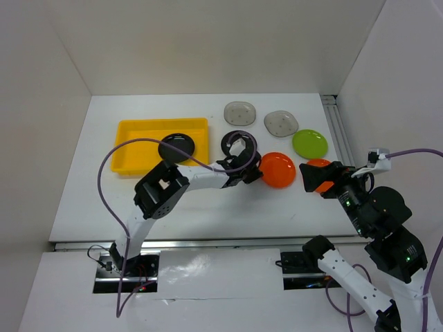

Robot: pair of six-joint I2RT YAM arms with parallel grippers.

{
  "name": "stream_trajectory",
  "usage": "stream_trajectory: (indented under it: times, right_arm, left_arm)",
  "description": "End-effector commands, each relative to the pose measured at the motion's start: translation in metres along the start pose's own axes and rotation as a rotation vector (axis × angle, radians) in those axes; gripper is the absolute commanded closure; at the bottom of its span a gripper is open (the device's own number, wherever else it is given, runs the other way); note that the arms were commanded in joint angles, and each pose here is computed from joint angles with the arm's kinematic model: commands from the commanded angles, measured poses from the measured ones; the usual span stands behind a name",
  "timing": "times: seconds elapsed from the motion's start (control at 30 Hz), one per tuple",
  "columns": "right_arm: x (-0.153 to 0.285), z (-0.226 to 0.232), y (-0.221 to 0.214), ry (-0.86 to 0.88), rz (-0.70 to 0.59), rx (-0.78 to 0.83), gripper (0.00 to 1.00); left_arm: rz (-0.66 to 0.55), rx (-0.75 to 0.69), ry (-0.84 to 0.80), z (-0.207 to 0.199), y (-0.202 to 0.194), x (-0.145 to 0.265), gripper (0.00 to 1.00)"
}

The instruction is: Place the plates into the plastic bin on the countertop

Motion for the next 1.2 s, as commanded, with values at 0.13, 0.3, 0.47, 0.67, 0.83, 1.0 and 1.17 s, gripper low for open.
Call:
stream_trajectory:
  times: [0.13,0.3,0.47,0.67,0.83,1.0,1.17]
  right_arm:
    - [-0.011,0.001,-0.005,0.008,-0.014,0.005,0.0]
    - [-0.065,0.006,-0.039,-0.043,0.08,-0.006,0.0]
    - [-0.146,0.017,-0.087,0.011,0.178,0.033,0.0]
    - [-0.244,-0.018,-0.121,0.032,0.26,0.02,0.0]
    - [-0.294,-0.051,-0.155,0.046,0.334,-0.029,0.04]
    - [-0.326,-0.078,-0.201,0.084,0.461,-0.091,0.11]
    - [-0.351,-0.086,-0.213,0.095,0.496,-0.116,0.11]
  left_arm:
    - [-0.055,-0.1,-0.103,-0.048,0.035,0.132,1.0]
    - [-0.233,-0.044,0.025,-0.021,0.111,0.185,1.0]
    - [-0.353,0.011,0.168,0.035,0.178,0.218,1.0]
    - [-0.41,0.056,0.205,0.081,0.247,0.213,1.0]
    - [-0.409,0.051,0.265,0.102,0.27,0.192,1.0]
    - [-0.4,0.08,0.309,0.126,0.278,0.183,1.0]
    - [-0.375,0.12,0.383,0.147,0.28,0.175,0.98]
Point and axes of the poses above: each gripper's point midway between its finger pads, its own x axis back along the fingers, its own z axis along the line the jaws close on, y = z × x, the point moved 10 cm from there along x, back along the fingers, and after that the axes turned 8 degrees about x, right-handed, at the moved point
